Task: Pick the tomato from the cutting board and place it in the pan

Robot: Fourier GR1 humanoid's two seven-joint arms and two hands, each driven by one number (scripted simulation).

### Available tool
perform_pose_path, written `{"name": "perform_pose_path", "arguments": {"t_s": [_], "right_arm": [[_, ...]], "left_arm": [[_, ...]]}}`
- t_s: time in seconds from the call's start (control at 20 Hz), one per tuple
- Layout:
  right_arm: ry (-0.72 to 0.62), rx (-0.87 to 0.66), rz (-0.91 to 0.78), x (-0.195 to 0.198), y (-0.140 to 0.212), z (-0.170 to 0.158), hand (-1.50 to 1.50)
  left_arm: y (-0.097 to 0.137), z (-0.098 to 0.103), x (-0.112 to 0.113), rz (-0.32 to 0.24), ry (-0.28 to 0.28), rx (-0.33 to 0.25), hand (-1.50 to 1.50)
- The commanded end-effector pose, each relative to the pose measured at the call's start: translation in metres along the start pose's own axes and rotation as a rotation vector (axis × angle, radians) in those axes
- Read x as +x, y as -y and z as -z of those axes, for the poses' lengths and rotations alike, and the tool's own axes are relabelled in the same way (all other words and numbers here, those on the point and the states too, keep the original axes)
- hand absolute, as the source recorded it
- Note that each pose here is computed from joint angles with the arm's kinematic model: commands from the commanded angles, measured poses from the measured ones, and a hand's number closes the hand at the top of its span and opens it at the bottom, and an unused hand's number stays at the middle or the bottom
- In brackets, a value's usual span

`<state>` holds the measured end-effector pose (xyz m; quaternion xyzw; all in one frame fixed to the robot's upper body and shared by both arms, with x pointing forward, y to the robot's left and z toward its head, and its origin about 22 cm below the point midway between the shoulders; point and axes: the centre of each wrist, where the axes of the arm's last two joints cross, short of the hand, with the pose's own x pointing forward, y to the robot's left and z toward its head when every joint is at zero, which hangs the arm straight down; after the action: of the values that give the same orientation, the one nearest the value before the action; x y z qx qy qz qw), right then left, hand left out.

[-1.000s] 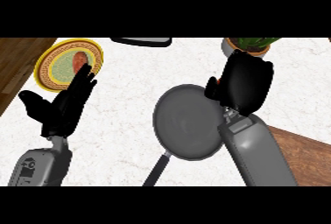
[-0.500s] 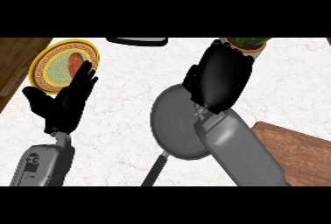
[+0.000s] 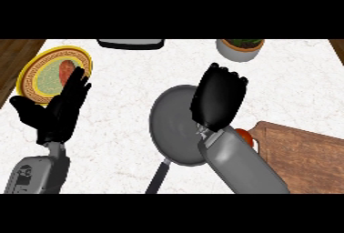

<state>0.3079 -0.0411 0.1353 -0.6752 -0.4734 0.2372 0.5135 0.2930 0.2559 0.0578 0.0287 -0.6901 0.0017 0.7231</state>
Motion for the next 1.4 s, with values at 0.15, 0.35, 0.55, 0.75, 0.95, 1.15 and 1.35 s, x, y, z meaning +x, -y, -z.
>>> {"name": "perform_pose_path", "arguments": {"t_s": [0.15,0.35,0.55,0.75,0.95,1.15,1.35], "right_arm": [[-0.169,0.097,0.099,-0.005,-0.041,-0.022,1.5],[-0.197,0.13,0.064,-0.02,-0.071,-0.016,1.5],[-0.399,0.214,0.155,-0.048,-0.085,-0.005,-1.5],[-0.41,0.296,0.207,-0.055,-0.097,-0.007,-1.5],[-0.371,0.27,0.284,-0.054,-0.109,-0.019,-1.5],[-0.327,0.129,0.506,-0.062,-0.09,-0.016,-1.5],[-0.375,0.059,0.701,-0.076,-0.07,-0.023,-1.5]], "left_arm": [[0.004,-0.008,0.005,-0.017,0.015,0.013,0.0],[-0.005,-0.013,0.0,-0.005,-0.005,0.008,0.0],[-0.009,-0.008,0.003,-0.014,-0.003,0.025,0.0],[-0.003,-0.01,0.005,-0.011,0.012,0.005,0.0],[-0.002,-0.012,0.001,-0.003,-0.005,0.016,0.0],[-0.013,-0.007,0.006,-0.011,-0.011,0.046,0.0],[-0.014,-0.013,-0.003,-0.005,-0.018,0.048,0.0]]}}
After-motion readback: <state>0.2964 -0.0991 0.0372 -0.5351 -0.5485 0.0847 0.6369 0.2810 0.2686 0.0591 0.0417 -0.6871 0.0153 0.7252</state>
